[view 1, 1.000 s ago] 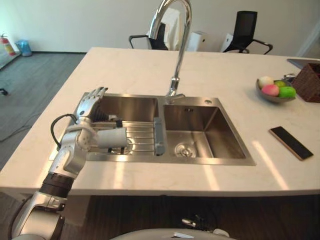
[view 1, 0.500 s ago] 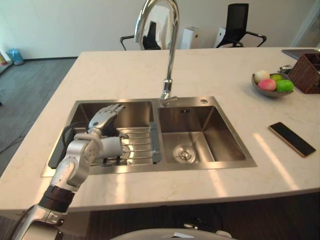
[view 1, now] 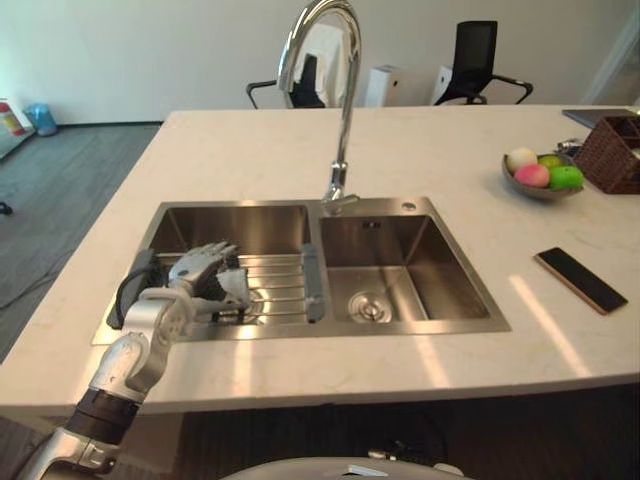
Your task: Walk over to the sink, pick up the cup, carry it to the dishwasher, place the cup inside the dishwasher, then close the dishwasher door
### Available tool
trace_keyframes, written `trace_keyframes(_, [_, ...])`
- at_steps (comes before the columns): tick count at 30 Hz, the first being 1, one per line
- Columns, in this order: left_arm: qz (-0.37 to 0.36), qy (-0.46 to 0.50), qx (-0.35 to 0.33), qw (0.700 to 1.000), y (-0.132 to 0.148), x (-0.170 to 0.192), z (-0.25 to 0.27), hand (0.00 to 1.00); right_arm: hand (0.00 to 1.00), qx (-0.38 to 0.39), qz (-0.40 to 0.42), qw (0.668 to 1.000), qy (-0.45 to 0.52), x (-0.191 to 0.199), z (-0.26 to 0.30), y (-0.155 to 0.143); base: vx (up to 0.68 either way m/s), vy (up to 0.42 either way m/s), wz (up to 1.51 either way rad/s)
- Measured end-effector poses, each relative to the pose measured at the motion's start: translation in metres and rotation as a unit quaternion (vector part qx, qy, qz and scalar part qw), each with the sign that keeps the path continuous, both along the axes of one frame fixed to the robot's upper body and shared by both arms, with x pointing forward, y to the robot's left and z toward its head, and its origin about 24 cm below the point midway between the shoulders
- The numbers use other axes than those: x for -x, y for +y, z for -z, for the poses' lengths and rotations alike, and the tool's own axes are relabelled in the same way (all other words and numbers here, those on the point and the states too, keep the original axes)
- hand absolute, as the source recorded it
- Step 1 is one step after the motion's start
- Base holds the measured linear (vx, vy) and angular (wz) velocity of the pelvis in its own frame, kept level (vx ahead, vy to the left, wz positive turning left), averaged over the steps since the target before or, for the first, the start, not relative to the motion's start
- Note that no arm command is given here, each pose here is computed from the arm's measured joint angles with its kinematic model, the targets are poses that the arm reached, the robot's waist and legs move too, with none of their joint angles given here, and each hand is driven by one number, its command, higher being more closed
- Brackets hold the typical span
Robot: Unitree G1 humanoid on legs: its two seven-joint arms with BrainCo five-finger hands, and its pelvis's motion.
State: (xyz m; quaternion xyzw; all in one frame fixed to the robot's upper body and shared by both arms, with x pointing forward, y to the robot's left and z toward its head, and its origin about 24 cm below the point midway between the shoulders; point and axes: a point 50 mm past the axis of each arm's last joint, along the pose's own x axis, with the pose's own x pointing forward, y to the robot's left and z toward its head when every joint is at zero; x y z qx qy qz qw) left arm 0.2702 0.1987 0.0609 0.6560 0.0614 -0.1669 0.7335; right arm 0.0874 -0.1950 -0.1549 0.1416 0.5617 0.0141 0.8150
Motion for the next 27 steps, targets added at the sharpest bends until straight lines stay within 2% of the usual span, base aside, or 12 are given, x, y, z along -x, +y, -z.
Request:
trace_keyframes(10, [-0.028, 0.043, -0.023, 0.998, 0.008, 0.008, 0.03, 0.0, 0.0, 0.0, -0.019, 1.0, 0.0, -0.004, 0.0, 0.003, -0.01, -0.008, 0.01])
trace_keyframes(27, [-0.109, -0.005, -0.02, 0.994, 0.025, 0.009, 0.054, 0.0, 0.0, -0.001, -0.035, 0.999, -0.006, -0.01, 0.0, 0.008, -0.02, -0.008, -0.04])
